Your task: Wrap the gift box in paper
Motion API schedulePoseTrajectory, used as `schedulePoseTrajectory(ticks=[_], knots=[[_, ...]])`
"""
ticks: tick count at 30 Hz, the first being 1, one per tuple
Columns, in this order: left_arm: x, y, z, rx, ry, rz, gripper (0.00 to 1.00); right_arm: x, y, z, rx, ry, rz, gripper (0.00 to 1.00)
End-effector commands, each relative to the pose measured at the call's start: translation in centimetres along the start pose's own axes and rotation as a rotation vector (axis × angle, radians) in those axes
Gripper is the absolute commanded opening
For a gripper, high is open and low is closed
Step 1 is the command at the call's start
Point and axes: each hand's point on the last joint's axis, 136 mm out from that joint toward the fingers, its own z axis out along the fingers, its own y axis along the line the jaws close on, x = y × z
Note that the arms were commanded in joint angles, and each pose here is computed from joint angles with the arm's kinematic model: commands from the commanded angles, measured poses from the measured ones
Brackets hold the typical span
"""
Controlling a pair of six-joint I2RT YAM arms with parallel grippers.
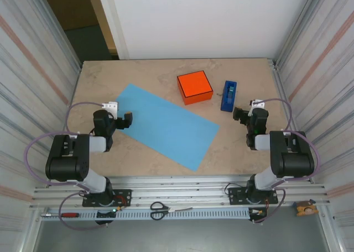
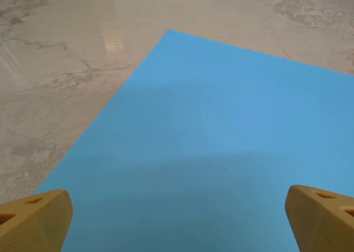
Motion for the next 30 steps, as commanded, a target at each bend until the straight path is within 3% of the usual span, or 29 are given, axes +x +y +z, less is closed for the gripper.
schedulePoseTrajectory(ticks=[1, 30], knots=[[-1.7, -0.1, -0.1, 0.008, -0.052, 0.006, 0.99, -0.4, -0.1, 0.1, 0.017, -0.012, -0.008, 0.98], [-2.1, 0.3, -0.8, -0.02, -0.088, -0.004, 0.99, -0.5, 1.0, -0.2, -0.054, -0.014, -0.03, 0.98]])
